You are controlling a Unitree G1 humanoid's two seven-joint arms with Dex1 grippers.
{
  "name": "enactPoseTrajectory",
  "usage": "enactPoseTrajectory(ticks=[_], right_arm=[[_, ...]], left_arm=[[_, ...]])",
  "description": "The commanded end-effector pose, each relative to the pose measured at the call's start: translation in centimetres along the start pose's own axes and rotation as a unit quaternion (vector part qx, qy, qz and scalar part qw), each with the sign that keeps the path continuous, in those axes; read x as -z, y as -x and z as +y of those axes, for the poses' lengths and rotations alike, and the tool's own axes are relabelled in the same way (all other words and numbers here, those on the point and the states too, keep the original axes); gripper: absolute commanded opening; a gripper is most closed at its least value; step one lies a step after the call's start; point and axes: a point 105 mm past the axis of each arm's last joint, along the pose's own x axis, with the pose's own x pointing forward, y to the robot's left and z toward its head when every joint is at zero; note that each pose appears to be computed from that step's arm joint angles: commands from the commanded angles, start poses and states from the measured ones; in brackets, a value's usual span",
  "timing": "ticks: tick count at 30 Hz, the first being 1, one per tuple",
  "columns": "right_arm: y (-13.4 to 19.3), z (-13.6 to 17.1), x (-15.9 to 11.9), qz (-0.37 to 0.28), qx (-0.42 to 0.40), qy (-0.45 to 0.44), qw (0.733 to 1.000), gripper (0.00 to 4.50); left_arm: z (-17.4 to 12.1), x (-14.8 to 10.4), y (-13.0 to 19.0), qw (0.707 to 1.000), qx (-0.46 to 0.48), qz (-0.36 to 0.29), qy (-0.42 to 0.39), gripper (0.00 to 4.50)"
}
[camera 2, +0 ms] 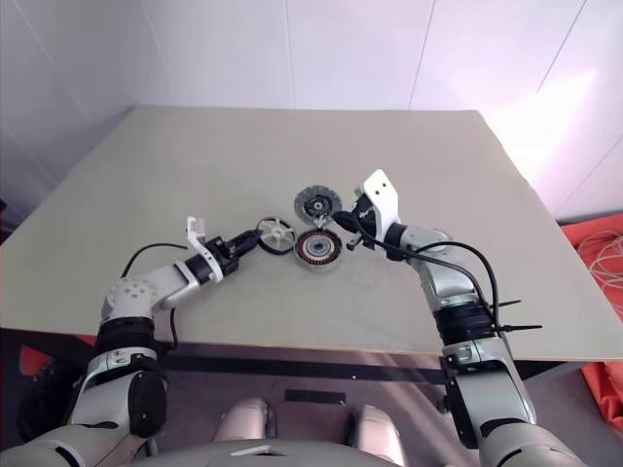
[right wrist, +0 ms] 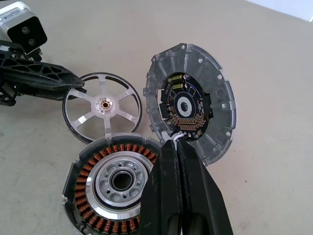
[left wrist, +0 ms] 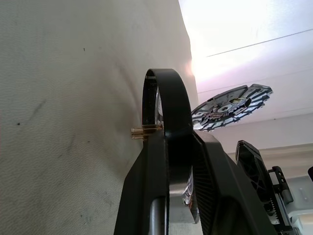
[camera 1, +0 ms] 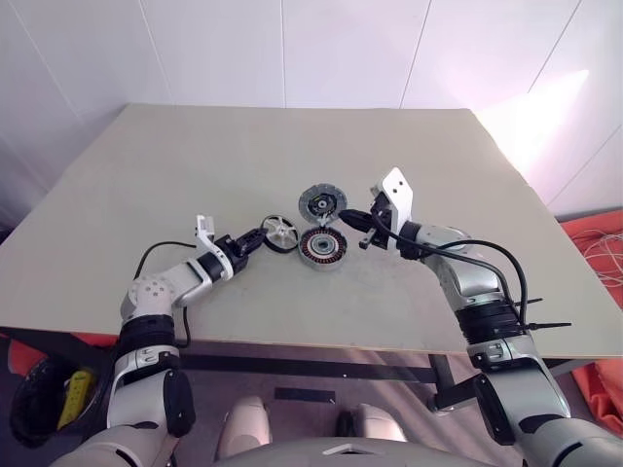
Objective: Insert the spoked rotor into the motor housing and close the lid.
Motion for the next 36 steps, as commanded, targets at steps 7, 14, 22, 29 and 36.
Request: enactPoseTrajectory(ticks=[7, 14, 22, 29, 36], right_arm=[[0.2, -0.3, -2.4, -0.035, 0.003, 0.026, 0.999, 0.0], [0.3, -0.6, -2.3, -0.034, 0.008, 0.026, 0.999, 0.0], [1.5, -1.7, -2.6, -0.028, 0.018, 0.028, 0.999, 0.0], [4.8, -2.5, -1.4, 0.013, 0.011, 0.036, 0.999, 0.0], [9.0, -1.1, 1.4, 0.076, -0.033, 0.023, 0.996, 0.0]], left_arm=[[-3.2, -2.2, 1.1, 0.995, 0.085, -0.044, 0.007, 0.36], [-4.4, -3.0, 2.4, 0.989, 0.125, -0.065, 0.032, 0.36], [-6.4, 1.8, 0.5, 0.981, 0.167, 0.043, 0.084, 0.36], [-6.2, 3.4, -0.4, 0.978, 0.158, 0.096, 0.094, 0.36], [-6.4, 3.8, -1.8, 0.975, 0.162, 0.109, 0.105, 0.36]])
